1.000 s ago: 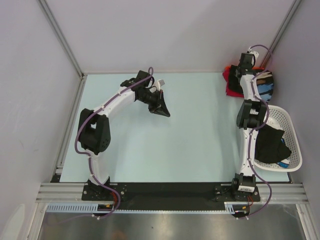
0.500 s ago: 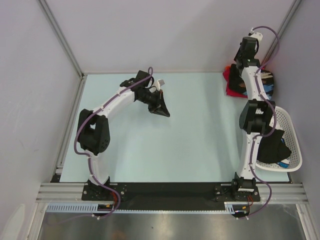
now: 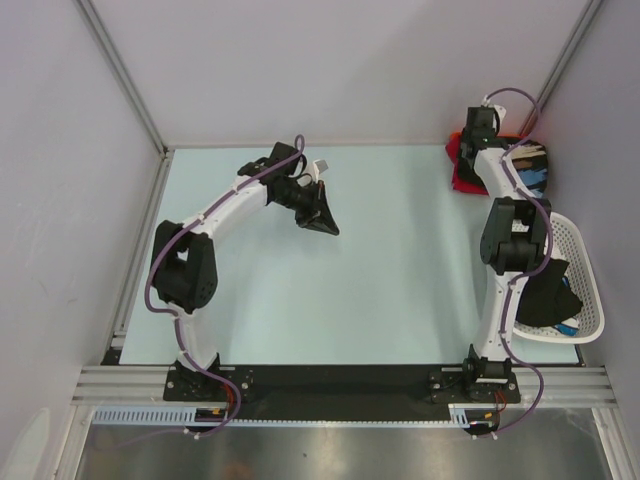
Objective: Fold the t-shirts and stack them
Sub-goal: Put the neatly folded tshirt into the corner of the board with the right arm
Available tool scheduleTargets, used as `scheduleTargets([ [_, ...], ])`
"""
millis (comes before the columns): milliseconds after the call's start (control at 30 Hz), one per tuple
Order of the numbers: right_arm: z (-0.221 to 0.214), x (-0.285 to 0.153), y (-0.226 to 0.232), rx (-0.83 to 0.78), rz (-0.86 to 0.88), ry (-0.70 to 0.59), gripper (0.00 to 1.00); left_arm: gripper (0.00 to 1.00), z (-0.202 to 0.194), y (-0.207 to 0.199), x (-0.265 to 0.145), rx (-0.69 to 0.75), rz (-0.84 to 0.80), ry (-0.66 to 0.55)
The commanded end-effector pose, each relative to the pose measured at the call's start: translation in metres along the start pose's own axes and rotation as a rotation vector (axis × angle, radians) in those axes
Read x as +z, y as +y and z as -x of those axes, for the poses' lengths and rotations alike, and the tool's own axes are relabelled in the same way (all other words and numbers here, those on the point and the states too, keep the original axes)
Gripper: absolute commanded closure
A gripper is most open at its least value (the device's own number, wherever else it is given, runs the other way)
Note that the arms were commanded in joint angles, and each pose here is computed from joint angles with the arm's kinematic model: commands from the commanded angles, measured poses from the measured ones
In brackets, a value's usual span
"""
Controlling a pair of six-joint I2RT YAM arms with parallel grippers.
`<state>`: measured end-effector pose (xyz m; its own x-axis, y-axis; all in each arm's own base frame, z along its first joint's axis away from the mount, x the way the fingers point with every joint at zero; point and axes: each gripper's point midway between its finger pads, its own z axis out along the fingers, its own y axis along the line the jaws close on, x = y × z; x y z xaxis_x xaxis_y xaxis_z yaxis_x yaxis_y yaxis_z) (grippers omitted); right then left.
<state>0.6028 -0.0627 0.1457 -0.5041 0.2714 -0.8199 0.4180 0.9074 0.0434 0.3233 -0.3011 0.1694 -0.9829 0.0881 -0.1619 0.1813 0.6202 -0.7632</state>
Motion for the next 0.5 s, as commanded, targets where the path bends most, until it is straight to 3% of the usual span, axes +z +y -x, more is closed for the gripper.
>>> scheduleTargets([
  [0,-0.016,-0.004,0.006,0.032,-0.033,0.050,1.00,0.94,0.004,-0.020,-0.018,0.093,-0.041,-0.052],
  [133,-0.040,0.005,0.007,0.027,-0.049,0.152,1.00,0.94,0.007,-0.022,-0.019,0.100,-0.041,-0.056],
  [167,-0.028,0.004,0.011,0.042,-0.035,0.145,1.00,0.94,0.007,-0.023,-0.019,0.102,-0.041,-0.059],
  [367,-0.080,0.024,0.010,0.100,-0.007,0.376,1.00,0.94,0.010,-0.024,-0.021,0.110,-0.038,-0.069],
  [467,-0.089,0.020,0.011,0.096,-0.005,0.405,1.00,0.94,0.010,-0.024,-0.021,0.113,-0.036,-0.070],
])
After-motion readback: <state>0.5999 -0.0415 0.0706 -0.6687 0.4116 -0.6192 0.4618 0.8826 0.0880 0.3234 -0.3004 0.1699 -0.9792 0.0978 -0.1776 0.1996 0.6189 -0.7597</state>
